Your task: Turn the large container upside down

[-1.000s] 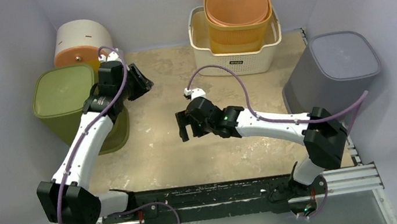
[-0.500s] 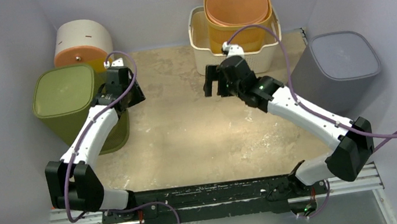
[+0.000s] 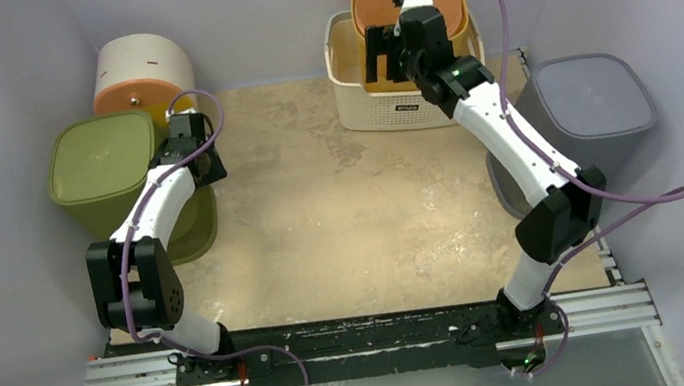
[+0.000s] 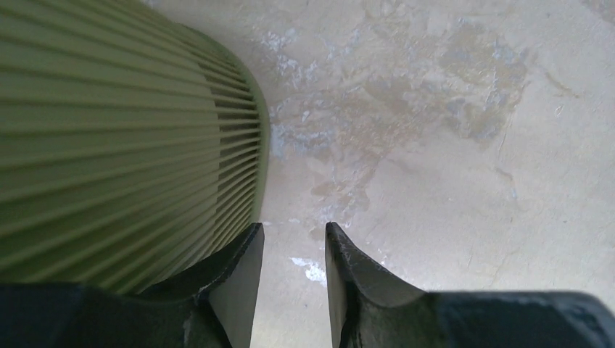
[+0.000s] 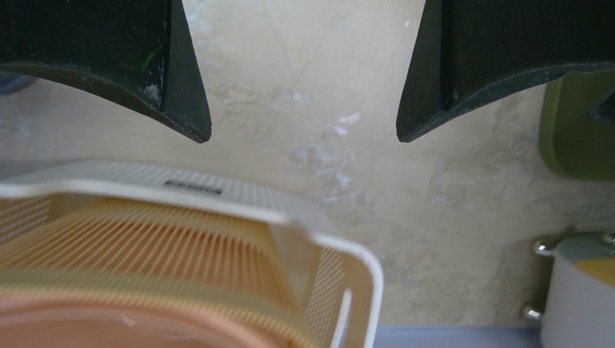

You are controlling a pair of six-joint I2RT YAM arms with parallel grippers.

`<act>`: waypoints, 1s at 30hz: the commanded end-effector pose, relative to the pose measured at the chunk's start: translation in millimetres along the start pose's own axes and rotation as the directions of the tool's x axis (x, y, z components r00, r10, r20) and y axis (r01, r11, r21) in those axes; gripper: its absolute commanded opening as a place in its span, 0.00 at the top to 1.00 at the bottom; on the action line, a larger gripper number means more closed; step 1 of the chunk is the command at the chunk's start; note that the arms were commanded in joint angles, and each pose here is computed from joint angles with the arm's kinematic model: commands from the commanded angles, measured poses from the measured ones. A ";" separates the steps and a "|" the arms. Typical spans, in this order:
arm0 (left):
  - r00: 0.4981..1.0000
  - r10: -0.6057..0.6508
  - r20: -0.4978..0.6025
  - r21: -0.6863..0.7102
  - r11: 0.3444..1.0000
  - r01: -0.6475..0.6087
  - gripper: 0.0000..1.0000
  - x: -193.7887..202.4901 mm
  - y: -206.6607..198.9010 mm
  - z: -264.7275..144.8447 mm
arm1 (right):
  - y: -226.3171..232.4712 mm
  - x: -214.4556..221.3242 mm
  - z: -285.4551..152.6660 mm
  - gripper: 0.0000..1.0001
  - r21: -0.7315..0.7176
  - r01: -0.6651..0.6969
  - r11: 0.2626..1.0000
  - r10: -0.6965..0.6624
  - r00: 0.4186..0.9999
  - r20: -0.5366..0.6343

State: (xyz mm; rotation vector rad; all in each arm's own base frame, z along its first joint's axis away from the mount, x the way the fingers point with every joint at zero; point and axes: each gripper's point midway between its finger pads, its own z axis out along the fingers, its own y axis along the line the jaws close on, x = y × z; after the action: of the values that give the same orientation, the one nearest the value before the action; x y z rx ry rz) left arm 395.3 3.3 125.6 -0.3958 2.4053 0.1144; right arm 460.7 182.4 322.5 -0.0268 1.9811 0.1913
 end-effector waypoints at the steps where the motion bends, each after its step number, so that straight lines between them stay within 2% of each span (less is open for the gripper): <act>1: 0.996 -0.009 0.088 0.015 1.000 0.008 0.66 -37.5 -7.1 -1.8 | -1.9 -66.2 -4.4 0.00 -0.038 0.073 0.997 -0.067 0.989 0.135; 7: 0.990 -0.087 0.114 0.180 0.981 0.066 0.66 -57.6 -41.2 -12.4 | -5.0 -97.7 18.5 0.00 -0.106 0.105 0.989 -0.086 0.981 0.173; 13: 0.975 -0.131 0.179 0.328 0.942 0.066 0.61 -86.4 -76.4 -50.6 | 2.5 -101.7 53.3 0.01 -0.223 0.113 0.968 -0.079 0.984 0.157; 16: 0.967 -0.138 0.212 0.383 0.922 0.048 0.61 -97.7 -97.4 -72.9 | 6.0 -99.3 68.8 0.05 -0.271 0.111 0.956 -0.071 0.986 0.153; 22: 0.962 -0.141 0.233 0.447 0.894 0.023 0.60 -102.4 -124.8 -101.1 | 3.2 -98.4 84.0 0.14 -0.352 0.101 0.931 -0.043 0.985 0.168; 30: 0.959 -0.151 0.240 0.445 0.895 0.029 0.60 -101.8 -123.9 -105.9 | -12.3 -90.5 97.1 0.23 -0.373 0.081 0.924 -0.029 0.990 0.141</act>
State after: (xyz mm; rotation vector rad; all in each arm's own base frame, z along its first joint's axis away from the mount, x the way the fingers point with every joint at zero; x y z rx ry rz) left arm 437.3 -108.8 240.3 -0.2418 2.1561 -0.3563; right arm 586.9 180.6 331.7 -0.2853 1.8815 0.4844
